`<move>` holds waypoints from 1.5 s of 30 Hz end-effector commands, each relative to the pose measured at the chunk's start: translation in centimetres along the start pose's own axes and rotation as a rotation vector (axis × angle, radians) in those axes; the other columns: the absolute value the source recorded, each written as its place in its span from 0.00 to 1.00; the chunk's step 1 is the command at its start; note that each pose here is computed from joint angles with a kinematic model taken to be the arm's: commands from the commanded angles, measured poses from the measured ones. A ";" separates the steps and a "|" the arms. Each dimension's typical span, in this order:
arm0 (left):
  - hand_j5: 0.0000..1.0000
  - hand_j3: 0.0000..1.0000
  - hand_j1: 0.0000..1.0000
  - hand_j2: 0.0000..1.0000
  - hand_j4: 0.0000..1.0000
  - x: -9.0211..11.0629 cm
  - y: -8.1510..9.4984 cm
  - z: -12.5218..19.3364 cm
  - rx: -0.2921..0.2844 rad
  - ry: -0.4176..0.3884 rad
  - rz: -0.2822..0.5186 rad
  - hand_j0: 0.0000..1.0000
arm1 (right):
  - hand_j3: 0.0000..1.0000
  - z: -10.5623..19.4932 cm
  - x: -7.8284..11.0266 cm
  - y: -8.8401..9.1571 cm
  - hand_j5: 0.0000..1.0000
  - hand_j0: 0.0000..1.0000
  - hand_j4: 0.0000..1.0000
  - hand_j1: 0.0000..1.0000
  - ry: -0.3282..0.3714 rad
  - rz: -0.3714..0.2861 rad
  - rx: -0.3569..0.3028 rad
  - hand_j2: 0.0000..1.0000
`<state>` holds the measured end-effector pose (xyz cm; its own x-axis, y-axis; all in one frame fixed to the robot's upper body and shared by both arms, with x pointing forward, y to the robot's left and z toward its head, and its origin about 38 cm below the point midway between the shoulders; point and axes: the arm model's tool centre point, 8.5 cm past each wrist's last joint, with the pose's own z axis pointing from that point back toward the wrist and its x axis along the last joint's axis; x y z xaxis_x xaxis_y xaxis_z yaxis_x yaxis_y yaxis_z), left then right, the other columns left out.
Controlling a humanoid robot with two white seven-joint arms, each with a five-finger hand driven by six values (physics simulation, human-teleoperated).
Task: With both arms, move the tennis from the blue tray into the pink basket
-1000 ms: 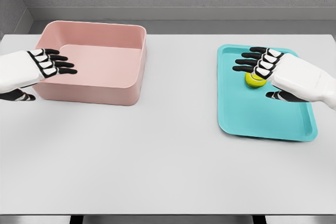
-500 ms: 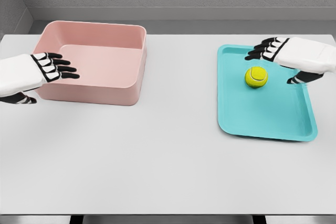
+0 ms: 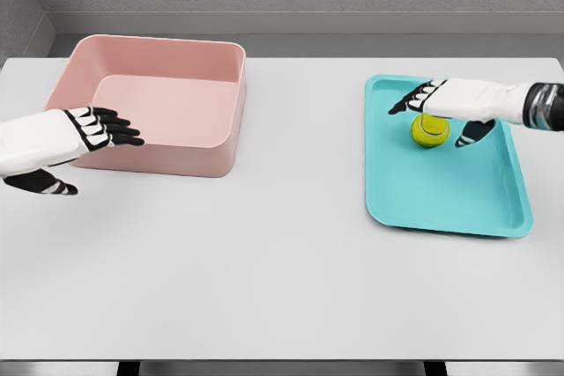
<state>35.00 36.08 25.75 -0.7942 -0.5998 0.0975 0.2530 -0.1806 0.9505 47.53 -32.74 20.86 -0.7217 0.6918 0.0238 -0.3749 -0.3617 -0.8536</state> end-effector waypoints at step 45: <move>1.00 1.00 1.00 1.00 1.00 -1.1 -3.3 1.2 -0.095 0.032 0.134 1.00 | 0.71 -3.1 -2.3 2.7 0.71 0.71 0.71 0.71 0.066 -0.110 0.056 0.71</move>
<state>34.45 38.22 23.05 -0.7375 -0.6463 0.1960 0.3963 -0.1790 0.9005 49.93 -33.34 16.78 -0.6377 0.7663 0.0778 -0.4832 -0.3193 -0.8152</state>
